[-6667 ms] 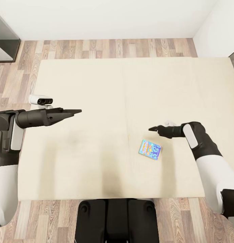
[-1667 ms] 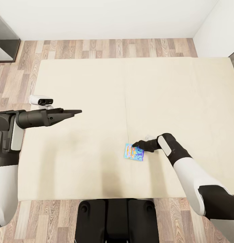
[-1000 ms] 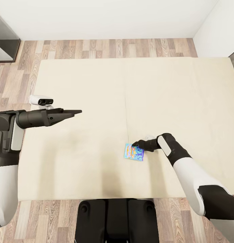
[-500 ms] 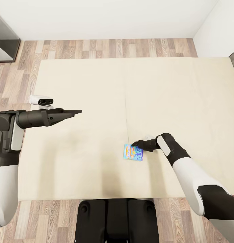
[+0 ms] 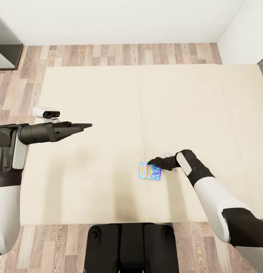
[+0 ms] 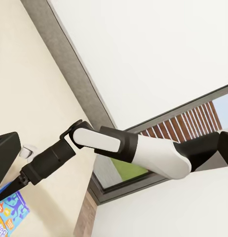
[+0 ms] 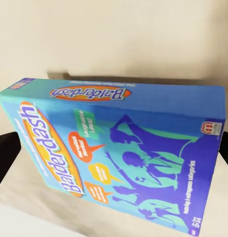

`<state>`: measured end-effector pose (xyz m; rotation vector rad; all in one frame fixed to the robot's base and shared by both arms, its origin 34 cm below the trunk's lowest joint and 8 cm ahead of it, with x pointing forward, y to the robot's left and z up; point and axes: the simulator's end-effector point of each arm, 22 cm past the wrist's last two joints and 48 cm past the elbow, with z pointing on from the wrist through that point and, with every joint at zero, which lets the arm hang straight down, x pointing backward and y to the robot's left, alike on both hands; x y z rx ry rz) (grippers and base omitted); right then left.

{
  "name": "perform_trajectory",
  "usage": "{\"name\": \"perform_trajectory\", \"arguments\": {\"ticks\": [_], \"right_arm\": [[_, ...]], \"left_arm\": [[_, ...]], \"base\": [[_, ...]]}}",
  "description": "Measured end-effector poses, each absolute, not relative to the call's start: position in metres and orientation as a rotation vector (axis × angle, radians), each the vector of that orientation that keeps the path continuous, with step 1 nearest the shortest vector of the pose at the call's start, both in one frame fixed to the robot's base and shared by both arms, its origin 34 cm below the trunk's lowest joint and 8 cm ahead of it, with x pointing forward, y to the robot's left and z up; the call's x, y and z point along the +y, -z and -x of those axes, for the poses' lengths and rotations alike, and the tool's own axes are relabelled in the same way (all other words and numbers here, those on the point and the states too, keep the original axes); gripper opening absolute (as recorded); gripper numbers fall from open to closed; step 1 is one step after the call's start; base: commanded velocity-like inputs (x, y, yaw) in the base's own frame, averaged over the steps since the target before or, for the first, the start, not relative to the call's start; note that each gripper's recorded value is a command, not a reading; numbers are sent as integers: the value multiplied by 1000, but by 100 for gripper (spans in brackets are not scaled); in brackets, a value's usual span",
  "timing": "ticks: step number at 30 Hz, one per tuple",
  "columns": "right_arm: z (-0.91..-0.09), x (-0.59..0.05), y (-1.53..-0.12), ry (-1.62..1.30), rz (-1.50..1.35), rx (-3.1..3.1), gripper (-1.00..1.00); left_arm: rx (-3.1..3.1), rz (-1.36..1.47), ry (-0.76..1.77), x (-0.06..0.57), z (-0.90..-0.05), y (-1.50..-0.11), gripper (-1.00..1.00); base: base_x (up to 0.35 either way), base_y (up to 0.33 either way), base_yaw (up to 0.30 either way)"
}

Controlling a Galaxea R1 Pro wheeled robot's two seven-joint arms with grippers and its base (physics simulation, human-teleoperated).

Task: Put all the toys in the child's room - the three board games (two on the bed and one on the table), the two jigsaw puzzles on the table, and the tennis ball on the table - inside the toy box on the table in the child's room.

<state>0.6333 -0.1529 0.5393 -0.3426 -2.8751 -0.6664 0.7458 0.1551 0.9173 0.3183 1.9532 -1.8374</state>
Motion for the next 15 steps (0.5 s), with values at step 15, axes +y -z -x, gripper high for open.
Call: {"name": "perform_trajectory", "arguments": {"ticks": [15], "right_arm": [[-633, -152, -540, 670, 345, -2873, 100]], "left_arm": [[1953, -318, 1838, 155, -746, -917, 100]], "base": [[0, 100, 0]]}}
